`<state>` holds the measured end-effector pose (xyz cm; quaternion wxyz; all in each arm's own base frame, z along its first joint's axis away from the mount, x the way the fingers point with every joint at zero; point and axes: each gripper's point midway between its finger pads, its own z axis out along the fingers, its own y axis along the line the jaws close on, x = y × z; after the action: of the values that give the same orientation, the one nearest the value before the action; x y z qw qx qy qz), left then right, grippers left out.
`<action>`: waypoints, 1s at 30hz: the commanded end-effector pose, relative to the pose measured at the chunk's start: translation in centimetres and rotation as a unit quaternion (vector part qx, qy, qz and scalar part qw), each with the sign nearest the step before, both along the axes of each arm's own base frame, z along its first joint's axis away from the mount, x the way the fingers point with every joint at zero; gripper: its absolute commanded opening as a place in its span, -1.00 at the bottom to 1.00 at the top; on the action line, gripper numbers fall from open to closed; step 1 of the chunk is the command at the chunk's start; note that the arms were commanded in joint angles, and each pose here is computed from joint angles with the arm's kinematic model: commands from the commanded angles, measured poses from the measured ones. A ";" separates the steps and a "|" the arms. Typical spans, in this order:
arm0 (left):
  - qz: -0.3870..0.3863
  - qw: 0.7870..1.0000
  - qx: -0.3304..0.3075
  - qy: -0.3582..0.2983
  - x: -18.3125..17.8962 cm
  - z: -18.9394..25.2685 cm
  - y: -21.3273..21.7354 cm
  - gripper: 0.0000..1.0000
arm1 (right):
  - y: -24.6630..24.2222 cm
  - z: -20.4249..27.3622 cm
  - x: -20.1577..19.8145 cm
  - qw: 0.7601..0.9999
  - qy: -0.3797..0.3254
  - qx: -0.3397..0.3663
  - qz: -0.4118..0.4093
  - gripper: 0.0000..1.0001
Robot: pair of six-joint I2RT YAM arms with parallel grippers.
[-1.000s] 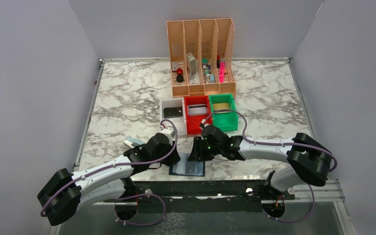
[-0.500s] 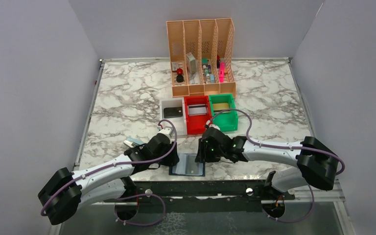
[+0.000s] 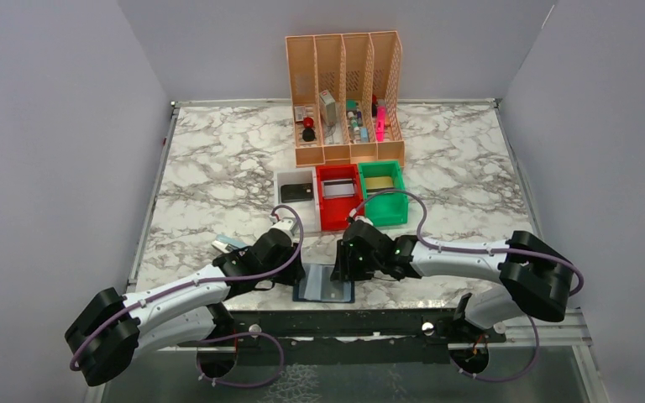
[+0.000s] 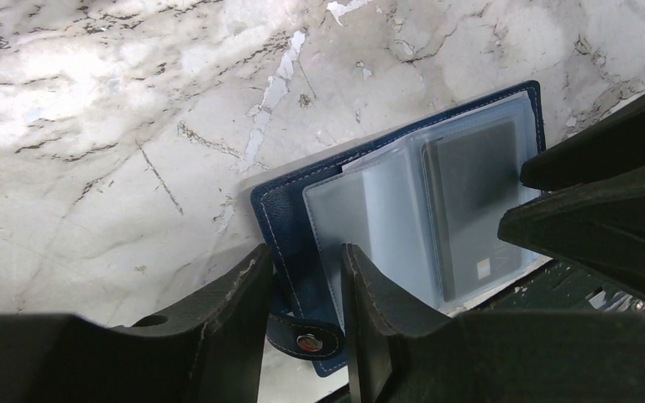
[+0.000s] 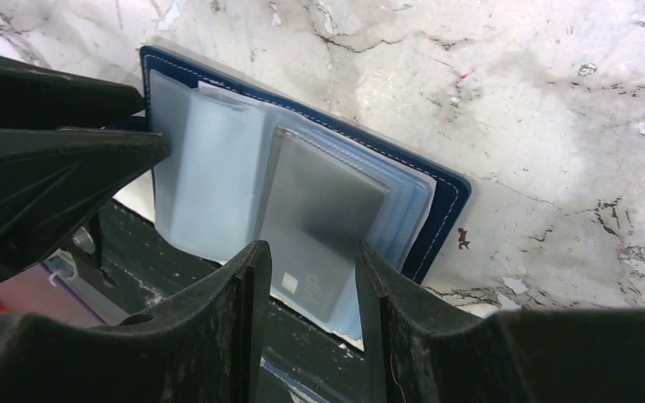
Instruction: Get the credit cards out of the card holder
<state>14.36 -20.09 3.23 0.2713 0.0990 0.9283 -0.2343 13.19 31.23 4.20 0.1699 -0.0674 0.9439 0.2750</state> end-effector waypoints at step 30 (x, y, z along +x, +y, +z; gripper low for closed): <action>-0.023 0.999 -0.026 0.002 -0.6 0.2 -1.0 -0.56 | -1.9 -0.3 -0.4 0.999 -0.001 -0.034 -0.026 -0.09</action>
<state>14.06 -20.31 3.11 0.2666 0.1031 0.9268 -0.2435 12.92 30.36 3.55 0.1633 -0.0513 0.9526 0.2514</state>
